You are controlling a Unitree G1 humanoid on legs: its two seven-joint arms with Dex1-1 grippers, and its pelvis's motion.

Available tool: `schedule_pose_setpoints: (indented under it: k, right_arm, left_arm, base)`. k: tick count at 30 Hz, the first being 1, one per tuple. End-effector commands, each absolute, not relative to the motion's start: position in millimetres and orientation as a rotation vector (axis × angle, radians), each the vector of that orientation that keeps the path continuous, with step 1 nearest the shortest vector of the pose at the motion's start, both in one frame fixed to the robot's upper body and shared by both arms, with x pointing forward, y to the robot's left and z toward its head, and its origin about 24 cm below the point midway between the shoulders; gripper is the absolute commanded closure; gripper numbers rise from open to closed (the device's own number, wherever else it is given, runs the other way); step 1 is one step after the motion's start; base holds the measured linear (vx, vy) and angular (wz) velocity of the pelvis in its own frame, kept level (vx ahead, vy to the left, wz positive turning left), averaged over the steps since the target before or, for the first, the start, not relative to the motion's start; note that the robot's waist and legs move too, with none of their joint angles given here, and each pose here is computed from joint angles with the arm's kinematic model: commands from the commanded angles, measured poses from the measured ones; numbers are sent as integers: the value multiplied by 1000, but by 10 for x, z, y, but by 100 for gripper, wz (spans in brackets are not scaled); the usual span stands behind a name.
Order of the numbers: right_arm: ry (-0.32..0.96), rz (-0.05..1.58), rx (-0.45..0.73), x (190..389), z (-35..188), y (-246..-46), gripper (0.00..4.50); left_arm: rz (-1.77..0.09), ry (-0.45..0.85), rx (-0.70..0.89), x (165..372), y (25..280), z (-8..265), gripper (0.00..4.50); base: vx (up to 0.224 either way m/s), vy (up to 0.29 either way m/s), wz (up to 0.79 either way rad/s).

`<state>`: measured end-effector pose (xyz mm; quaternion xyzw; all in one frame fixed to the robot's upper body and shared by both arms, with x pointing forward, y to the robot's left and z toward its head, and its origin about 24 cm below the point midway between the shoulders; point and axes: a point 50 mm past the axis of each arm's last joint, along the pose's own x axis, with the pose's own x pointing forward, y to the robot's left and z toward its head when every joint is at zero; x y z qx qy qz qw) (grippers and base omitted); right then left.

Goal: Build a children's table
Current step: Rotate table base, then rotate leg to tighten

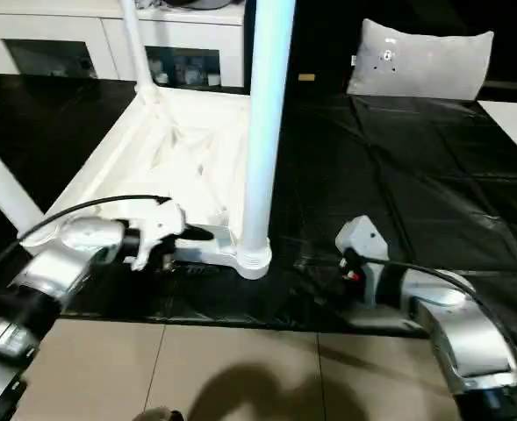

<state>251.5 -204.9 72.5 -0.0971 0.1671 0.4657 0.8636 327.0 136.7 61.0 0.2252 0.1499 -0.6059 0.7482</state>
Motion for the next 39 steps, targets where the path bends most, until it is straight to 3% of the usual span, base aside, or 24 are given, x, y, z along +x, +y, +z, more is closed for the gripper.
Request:
schedule_pose_setpoints:
  k: [1,11,14,16,19,20,29,31,39]
  right_arm:
    - [336,997,-209,2503,790,-2044,0]
    - [378,1052,-205,2425,747,-2030,0]
    - [360,1073,-172,2401,778,-1986,0]
    - [361,1075,-171,2394,775,-1986,0]
    - [351,1077,-154,2383,788,-1987,0]
    - [350,1082,-150,2380,793,-1985,0]
    - [363,1124,-132,2319,777,-1953,0]
    - [368,1131,-129,2313,773,-1952,0]
    - [365,1134,-135,2333,783,-1965,0]
  left_arm:
    - [-1336,316,521,3310,1329,653,143]
    - [-1342,311,579,3397,1280,654,226]
    - [-1361,354,623,3412,1331,631,230]
    - [-1360,356,622,3415,1335,628,268]
    - [-1365,358,605,3431,1333,630,275]
    - [-1367,361,607,3433,1336,629,303]
    - [-1398,388,607,3451,1367,638,365]
    - [-1426,409,621,3444,1364,627,402]
    - [-1506,465,691,3430,1321,624,441]
  base:
    - [0,0,0]
    - [0,0,0]
    - [0,0,0]
    - [0,0,0]
    - [0,0,0]
    - [0,0,0]
    - [0,0,0]
    - [0,0,0]
    - [0,0,0]
